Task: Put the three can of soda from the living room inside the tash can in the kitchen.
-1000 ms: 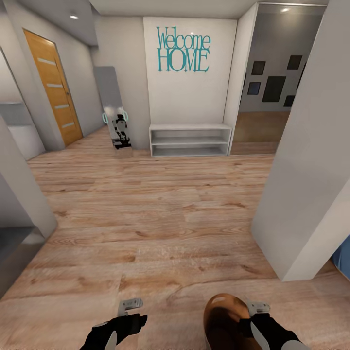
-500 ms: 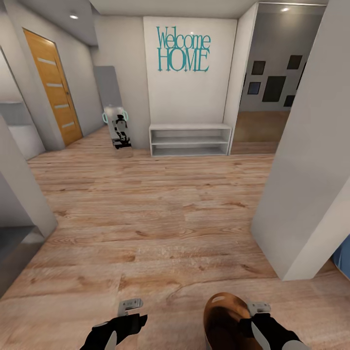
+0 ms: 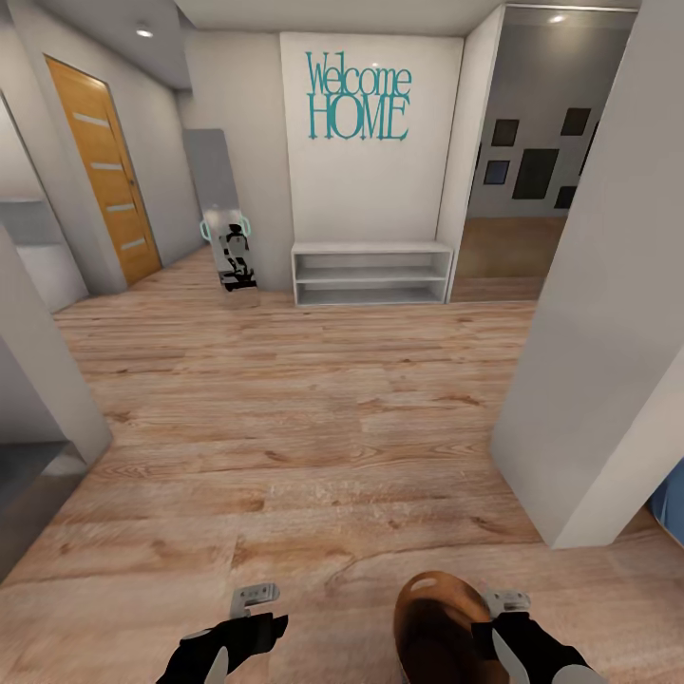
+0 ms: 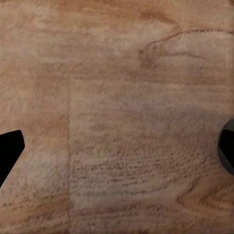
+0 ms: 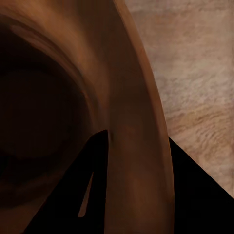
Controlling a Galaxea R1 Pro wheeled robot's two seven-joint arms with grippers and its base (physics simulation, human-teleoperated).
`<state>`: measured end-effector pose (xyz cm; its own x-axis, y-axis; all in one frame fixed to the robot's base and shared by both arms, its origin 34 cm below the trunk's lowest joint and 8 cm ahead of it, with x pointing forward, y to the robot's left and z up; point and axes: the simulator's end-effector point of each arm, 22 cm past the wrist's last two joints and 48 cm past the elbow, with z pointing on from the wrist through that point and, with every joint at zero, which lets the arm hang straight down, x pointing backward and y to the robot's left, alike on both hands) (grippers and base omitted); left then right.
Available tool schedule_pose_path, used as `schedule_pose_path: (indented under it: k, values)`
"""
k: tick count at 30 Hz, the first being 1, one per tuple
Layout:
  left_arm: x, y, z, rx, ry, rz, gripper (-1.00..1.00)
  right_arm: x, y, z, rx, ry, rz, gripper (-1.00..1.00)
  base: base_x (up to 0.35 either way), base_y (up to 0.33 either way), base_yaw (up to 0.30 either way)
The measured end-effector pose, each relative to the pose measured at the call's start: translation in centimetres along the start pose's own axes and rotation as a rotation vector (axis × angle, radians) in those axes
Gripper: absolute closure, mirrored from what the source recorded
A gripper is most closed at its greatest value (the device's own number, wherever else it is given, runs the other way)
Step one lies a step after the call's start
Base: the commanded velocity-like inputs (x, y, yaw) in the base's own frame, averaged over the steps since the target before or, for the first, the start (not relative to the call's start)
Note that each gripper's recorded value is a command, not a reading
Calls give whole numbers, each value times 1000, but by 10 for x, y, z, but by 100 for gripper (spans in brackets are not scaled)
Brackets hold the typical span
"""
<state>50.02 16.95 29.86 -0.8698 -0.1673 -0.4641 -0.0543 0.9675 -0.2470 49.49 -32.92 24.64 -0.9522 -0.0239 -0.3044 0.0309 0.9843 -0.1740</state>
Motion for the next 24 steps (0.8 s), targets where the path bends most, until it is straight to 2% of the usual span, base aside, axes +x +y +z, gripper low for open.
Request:
schedule_pose_path:
  k: [24]
  values:
    - [0,-1,-1,2,-1,2,-100,-1,4,0,-6,-15,0,100,0,0,0]
